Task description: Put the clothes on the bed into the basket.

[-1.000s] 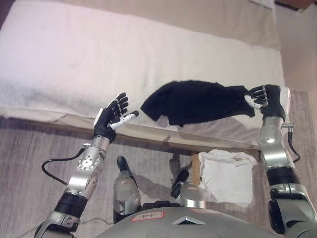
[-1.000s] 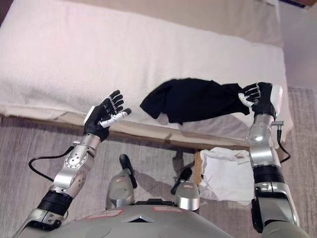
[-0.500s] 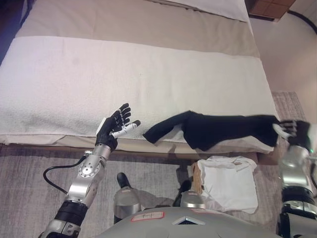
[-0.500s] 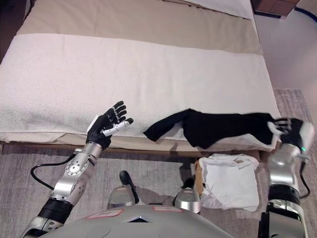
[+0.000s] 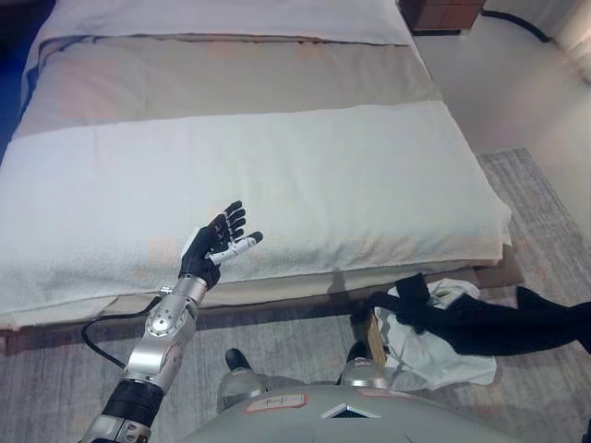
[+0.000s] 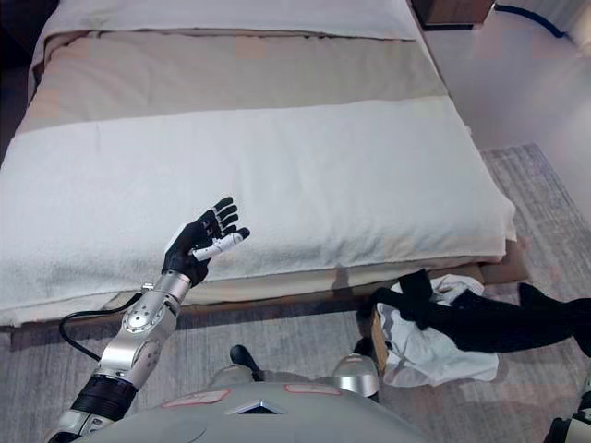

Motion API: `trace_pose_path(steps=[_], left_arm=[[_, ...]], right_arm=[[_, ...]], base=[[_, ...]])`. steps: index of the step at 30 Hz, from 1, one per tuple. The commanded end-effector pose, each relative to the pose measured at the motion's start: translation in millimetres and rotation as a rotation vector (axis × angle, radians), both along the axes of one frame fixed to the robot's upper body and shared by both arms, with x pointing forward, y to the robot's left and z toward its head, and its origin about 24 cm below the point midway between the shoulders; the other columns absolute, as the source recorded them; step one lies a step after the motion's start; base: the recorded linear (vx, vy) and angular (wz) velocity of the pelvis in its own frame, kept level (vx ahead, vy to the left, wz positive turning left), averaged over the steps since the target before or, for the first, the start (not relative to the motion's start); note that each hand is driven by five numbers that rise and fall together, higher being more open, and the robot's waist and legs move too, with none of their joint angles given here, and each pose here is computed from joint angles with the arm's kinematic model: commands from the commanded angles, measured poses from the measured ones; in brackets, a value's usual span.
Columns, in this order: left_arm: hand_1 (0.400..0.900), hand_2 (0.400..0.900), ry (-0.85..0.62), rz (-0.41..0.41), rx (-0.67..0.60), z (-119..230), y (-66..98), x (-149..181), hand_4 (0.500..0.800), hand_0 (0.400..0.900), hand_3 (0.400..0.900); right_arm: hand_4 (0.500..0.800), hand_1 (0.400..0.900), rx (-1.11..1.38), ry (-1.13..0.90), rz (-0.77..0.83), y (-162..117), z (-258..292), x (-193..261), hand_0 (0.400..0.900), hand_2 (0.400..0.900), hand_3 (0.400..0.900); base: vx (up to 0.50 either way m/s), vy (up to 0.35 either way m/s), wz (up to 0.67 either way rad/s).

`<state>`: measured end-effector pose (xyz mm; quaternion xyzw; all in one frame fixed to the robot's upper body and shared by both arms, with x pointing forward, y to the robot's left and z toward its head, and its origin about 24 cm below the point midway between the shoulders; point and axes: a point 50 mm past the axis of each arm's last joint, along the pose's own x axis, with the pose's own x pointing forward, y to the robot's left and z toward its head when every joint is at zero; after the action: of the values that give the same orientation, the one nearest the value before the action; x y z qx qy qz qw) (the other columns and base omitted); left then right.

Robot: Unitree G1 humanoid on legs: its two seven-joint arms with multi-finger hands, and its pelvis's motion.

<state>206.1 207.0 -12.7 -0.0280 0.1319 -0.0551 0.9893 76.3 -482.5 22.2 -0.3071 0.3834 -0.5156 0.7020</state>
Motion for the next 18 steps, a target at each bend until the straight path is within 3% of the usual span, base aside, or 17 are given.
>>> trace_pose_path(steps=[1, 7, 8, 18], left_arm=[[0.900, 0.900, -0.256, -0.010, -0.018, 45, -6.4, 26, 0.800, 0.900, 0.900], [0.900, 0.900, -0.251, 0.003, -0.022, 44, -6.0, 26, 0.800, 0.900, 0.900], [0.900, 0.900, -0.246, 0.016, -0.025, 42, -5.3, 25, 0.800, 0.900, 0.900], [0.900, 0.900, -0.252, 0.042, -0.025, 44, -2.3, 25, 0.800, 0.900, 0.900]], right_arm=[[0.500, 0.400, -0.245, -0.174, -0.033, -35, 81, 13, 0.400, 0.400, 0.400], [0.500, 0.400, -0.251, -0.202, 0.061, -25, 81, 37, 0.400, 0.400, 0.400], [0.500, 0.400, -0.287, -0.227, 0.168, -11, 86, 60, 0.400, 0.400, 0.400], [0.500, 0.400, -0.237, -0.375, 0.433, 54, 64, 104, 0.400, 0.400, 0.400]], base=[[0.000, 0.000, 0.00], [0.004, -0.017, -0.05], [0.002, -0.017, -0.09], [0.004, -0.007, -0.03]])
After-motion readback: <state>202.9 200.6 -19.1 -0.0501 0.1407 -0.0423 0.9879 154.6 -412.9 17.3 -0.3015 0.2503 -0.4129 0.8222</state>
